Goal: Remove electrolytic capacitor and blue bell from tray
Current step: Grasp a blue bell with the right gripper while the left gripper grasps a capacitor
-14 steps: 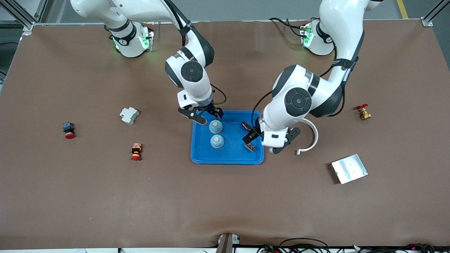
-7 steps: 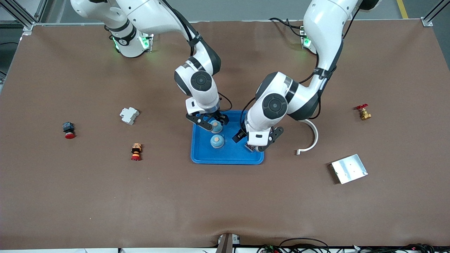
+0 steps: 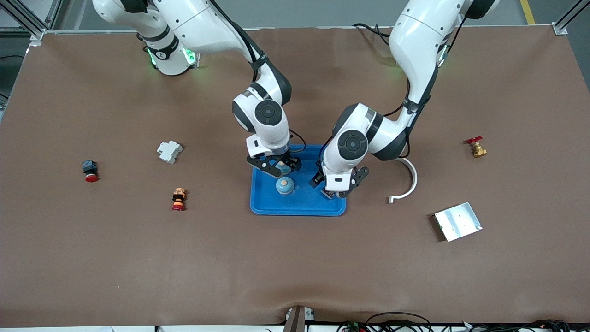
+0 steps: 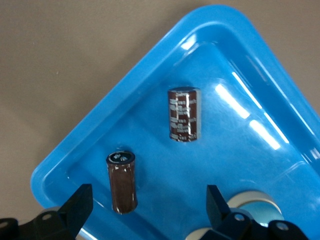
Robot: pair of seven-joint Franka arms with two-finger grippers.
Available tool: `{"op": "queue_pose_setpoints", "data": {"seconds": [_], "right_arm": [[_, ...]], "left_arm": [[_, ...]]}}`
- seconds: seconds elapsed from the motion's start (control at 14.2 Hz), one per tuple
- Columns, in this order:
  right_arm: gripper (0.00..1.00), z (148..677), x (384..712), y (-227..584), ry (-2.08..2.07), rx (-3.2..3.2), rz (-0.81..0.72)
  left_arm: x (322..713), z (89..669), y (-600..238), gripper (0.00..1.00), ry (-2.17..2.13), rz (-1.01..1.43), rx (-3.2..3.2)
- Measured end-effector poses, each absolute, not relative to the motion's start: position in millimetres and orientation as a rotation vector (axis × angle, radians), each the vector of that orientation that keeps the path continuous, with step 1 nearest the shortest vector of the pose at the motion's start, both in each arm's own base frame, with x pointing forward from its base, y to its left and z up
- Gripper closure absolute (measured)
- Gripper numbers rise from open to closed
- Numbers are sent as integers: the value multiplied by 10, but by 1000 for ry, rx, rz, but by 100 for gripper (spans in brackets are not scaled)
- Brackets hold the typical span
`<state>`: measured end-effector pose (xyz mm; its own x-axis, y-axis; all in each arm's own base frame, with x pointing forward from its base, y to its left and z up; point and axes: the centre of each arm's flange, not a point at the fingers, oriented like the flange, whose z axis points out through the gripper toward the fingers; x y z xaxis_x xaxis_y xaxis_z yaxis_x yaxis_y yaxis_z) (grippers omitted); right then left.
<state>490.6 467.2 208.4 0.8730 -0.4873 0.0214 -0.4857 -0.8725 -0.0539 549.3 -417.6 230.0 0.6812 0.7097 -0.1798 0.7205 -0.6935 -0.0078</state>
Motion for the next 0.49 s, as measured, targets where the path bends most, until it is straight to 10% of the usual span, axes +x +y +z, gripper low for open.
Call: {"op": "queue_pose_setpoints", "data": {"seconds": [0.49], "right_arm": [[4, 1954, 4910, 4667, 773, -2998, -61]], "left_arm": [[5467, 2125, -4180, 0, 1353, -247, 2753]]}}
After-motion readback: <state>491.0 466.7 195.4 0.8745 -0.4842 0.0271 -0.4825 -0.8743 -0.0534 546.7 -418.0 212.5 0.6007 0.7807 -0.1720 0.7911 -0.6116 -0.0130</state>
